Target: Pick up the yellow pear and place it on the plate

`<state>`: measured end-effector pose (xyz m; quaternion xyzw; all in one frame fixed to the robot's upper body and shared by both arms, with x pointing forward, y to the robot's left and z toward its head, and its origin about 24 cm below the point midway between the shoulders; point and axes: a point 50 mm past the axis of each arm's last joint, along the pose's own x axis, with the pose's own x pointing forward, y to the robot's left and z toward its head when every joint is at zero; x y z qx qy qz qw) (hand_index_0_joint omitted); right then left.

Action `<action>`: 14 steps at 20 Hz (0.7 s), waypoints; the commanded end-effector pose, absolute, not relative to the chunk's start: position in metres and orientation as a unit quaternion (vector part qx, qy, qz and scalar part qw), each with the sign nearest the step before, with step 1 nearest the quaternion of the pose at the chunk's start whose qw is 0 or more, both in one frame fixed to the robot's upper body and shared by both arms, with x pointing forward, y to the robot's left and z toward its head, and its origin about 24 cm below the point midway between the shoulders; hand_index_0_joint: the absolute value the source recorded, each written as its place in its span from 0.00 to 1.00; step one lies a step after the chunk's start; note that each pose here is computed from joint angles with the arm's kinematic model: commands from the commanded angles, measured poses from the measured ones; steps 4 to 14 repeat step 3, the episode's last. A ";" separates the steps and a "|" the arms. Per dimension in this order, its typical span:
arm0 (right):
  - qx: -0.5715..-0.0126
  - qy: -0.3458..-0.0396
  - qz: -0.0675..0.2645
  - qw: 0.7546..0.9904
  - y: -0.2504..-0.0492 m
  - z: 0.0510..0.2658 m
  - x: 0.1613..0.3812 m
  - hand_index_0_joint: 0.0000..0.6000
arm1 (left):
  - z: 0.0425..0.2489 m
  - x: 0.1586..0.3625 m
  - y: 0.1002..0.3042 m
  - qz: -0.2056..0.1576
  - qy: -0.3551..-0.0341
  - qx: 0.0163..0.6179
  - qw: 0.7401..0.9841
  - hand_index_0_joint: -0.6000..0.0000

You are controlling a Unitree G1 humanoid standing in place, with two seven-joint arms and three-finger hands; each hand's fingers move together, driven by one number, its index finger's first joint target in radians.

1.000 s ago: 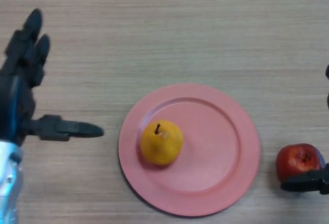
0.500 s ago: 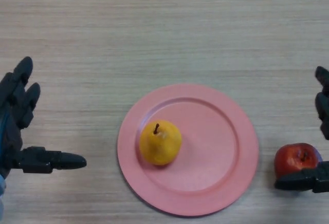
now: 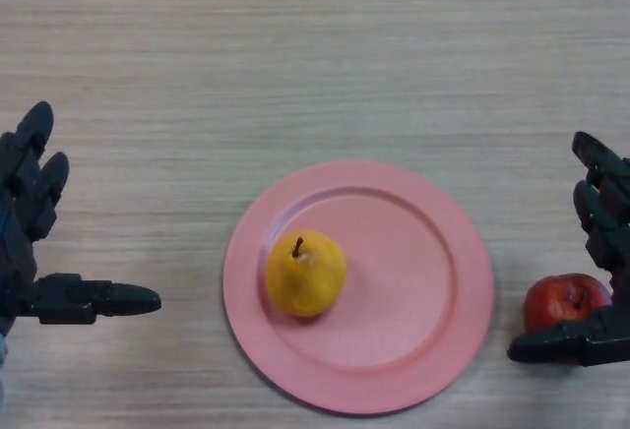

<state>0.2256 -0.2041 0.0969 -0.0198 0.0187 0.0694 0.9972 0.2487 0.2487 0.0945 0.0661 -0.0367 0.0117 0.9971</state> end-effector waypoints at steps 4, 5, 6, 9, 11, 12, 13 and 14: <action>-0.034 -0.080 0.066 0.994 -0.207 0.130 0.227 0.00 | 0.135 0.244 0.266 0.033 -0.140 0.100 0.985 1.00; -0.034 -0.080 0.066 0.994 -0.207 0.130 0.227 0.00 | 0.135 0.244 0.266 0.033 -0.140 0.100 0.985 1.00; -0.034 -0.080 0.066 0.994 -0.207 0.130 0.227 0.00 | 0.135 0.244 0.266 0.033 -0.140 0.100 0.985 1.00; -0.034 -0.080 0.066 0.994 -0.207 0.130 0.227 0.00 | 0.135 0.244 0.266 0.033 -0.140 0.100 0.985 1.00; -0.034 -0.080 0.066 0.994 -0.207 0.130 0.227 0.00 | 0.135 0.244 0.266 0.033 -0.140 0.100 0.985 1.00; -0.034 -0.080 0.066 0.994 -0.207 0.130 0.227 0.00 | 0.135 0.244 0.266 0.033 -0.140 0.100 0.985 1.00; -0.034 -0.080 0.066 0.994 -0.207 0.130 0.227 0.00 | 0.135 0.244 0.266 0.033 -0.140 0.100 0.985 1.00; -0.034 -0.080 0.066 0.994 -0.207 0.130 0.227 0.00 | 0.135 0.244 0.266 0.033 -0.140 0.100 0.985 1.00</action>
